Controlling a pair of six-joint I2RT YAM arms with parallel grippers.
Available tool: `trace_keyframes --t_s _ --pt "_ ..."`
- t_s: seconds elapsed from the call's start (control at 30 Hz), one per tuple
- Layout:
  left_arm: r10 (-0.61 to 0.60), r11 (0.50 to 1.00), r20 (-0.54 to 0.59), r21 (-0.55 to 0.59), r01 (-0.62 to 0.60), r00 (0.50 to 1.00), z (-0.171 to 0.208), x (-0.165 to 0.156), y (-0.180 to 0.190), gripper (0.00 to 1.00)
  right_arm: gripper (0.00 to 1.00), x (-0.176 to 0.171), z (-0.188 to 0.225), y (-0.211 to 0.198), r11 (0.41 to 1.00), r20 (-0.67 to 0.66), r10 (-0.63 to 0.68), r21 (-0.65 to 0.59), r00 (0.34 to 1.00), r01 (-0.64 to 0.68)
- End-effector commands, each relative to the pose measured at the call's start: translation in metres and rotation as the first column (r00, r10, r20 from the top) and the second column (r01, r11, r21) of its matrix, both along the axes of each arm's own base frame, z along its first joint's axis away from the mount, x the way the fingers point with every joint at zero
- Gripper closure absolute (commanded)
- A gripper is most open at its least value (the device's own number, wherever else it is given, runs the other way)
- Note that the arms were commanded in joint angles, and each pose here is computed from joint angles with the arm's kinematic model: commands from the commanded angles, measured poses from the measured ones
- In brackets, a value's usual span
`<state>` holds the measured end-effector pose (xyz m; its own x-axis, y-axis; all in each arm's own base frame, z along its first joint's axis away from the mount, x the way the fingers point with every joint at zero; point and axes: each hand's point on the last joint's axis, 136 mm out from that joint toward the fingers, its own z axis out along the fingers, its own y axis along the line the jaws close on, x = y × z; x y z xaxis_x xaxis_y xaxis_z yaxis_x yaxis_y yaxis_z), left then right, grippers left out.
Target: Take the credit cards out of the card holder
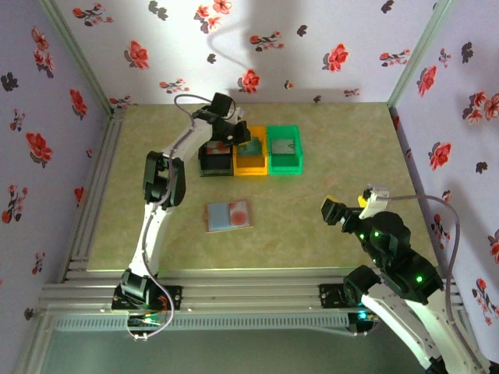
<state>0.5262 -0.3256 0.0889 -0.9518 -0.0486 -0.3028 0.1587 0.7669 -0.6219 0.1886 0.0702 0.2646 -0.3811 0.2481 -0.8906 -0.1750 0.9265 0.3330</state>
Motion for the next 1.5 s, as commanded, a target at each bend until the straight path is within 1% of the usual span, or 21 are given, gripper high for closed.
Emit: trace_keyframes --t_s 0.0,0.1,0.2,0.33,0.43,0.6,0.8,0.87,1.07,1.47 --pt "0.018 1.0 -0.039 0.02 -0.017 0.999 -0.012 0.001 0.007 1.0 0.01 -0.001 -0.001 -0.002 1.0 0.01 -0.004 -0.013 1.0 0.004" --pt "0.017 1.0 -0.042 0.02 -0.016 0.999 -0.014 0.002 0.007 1.0 0.01 -0.001 -0.001 -0.002 1.0 0.009 0.0 -0.011 1.0 0.0" --pt "0.016 1.0 -0.048 0.026 -0.015 0.999 -0.017 0.002 0.008 0.96 0.01 -0.001 -0.001 -0.002 1.0 0.01 0.0 -0.009 1.0 0.0" --pt "0.018 0.999 -0.058 0.029 -0.016 0.998 -0.021 0.002 0.008 0.94 0.01 -0.001 -0.001 -0.001 1.0 0.011 0.003 -0.01 1.0 -0.002" --pt "0.02 0.999 -0.061 0.032 -0.018 0.998 -0.023 0.003 0.009 0.89 0.01 -0.001 -0.001 -0.001 1.0 0.01 0.002 -0.011 1.0 -0.002" --pt "0.019 0.999 -0.067 0.034 -0.017 0.998 -0.025 0.003 0.01 0.85 0.01 -0.001 -0.001 -0.001 1.0 0.011 0.003 -0.011 1.0 -0.003" --pt "0.021 0.999 -0.06 0.033 -0.019 0.998 -0.021 0.005 0.011 0.77 0.01 -0.001 -0.001 -0.001 1.0 0.011 0.002 -0.01 1.0 -0.002" --pt "0.02 0.999 -0.054 0.031 -0.018 0.998 -0.018 0.006 0.01 0.74 0.01 -0.001 -0.001 -0.001 1.0 0.012 0.003 -0.01 1.0 -0.003" --pt "0.021 1.0 -0.03 0.022 -0.021 0.999 -0.002 0.009 0.009 0.69 0.01 -0.001 -0.001 -0.001 1.0 0.012 0.003 -0.01 1.0 -0.002" --pt "0.038 0.999 0.075 0.014 -0.039 0.996 0.049 0.022 0.012 0.57 0.01 -0.001 -0.001 -0.001 1.0 0.012 0.003 -0.011 1.0 -0.003"
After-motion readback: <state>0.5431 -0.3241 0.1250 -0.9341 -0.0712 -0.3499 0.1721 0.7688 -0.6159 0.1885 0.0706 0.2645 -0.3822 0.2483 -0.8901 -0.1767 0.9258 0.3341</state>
